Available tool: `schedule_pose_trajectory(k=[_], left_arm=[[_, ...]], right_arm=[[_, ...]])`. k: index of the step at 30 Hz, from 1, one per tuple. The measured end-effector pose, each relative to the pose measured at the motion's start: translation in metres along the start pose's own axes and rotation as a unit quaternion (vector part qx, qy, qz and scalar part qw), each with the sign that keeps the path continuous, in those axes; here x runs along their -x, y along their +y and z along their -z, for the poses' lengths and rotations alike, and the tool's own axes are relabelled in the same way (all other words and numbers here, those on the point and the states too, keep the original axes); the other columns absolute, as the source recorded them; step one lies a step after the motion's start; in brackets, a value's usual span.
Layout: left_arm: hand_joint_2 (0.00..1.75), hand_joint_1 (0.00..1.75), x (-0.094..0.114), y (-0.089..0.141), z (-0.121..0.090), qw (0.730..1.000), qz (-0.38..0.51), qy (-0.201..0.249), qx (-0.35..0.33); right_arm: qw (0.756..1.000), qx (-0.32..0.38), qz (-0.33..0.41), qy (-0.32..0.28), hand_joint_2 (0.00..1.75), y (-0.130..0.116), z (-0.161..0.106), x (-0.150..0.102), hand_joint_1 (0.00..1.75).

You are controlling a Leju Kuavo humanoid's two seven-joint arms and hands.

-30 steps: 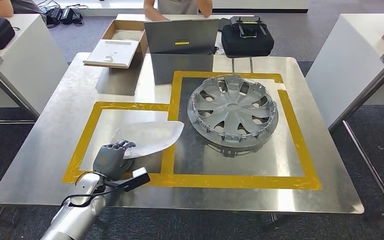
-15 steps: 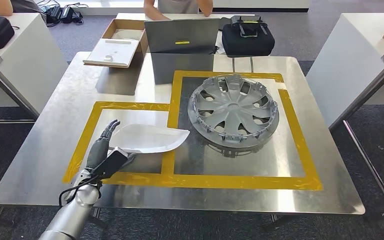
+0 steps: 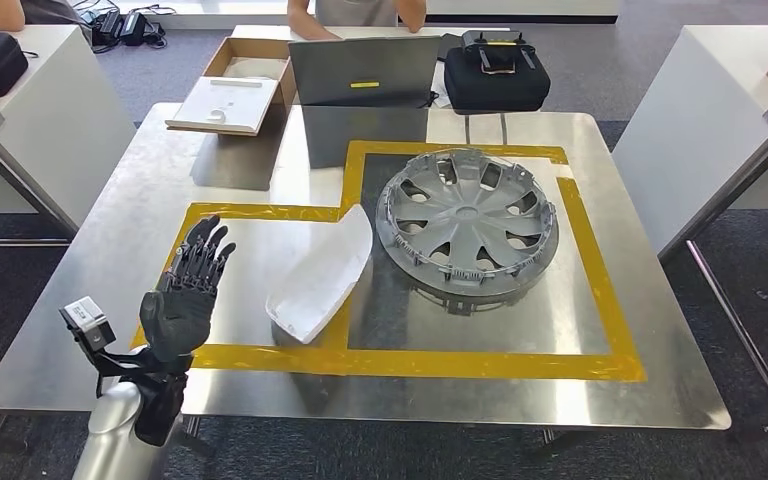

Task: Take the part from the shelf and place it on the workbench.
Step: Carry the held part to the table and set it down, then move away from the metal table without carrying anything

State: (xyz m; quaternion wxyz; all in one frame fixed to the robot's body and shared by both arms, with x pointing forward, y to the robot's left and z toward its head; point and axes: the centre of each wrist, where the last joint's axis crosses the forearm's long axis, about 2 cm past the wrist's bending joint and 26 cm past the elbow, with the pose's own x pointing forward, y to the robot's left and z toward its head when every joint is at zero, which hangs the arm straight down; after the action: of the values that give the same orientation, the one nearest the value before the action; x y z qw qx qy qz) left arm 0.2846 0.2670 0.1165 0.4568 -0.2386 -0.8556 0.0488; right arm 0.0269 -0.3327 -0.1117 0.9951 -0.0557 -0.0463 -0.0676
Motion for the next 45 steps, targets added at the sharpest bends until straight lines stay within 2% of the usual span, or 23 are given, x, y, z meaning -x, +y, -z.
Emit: schedule_pose_trajectory(k=[12, 16, 45], left_arm=[[0.0, 0.0, -0.013, 0.005, -0.008, 0.999, 0.022, -0.015, -0.019], [0.0, 0.0, -0.014, 0.006, -0.014, 0.999, 0.027, -0.008, -0.024], [0.0, 0.0, -0.012, 0.01, -0.021, 0.999, 0.047, 0.0, -0.027]], right_arm=[[1.0, -0.003, -0.009, -0.001, 0.0, 0.0, 0.0, -0.001, 0.0], [1.0, -0.003, -0.01, -0.001, 0.0, 0.0, 0.0, -0.001, 0.0], [1.0, -0.01, -0.011, -0.004, 0.0, 0.002, 0.0, -0.002, 0.0]])
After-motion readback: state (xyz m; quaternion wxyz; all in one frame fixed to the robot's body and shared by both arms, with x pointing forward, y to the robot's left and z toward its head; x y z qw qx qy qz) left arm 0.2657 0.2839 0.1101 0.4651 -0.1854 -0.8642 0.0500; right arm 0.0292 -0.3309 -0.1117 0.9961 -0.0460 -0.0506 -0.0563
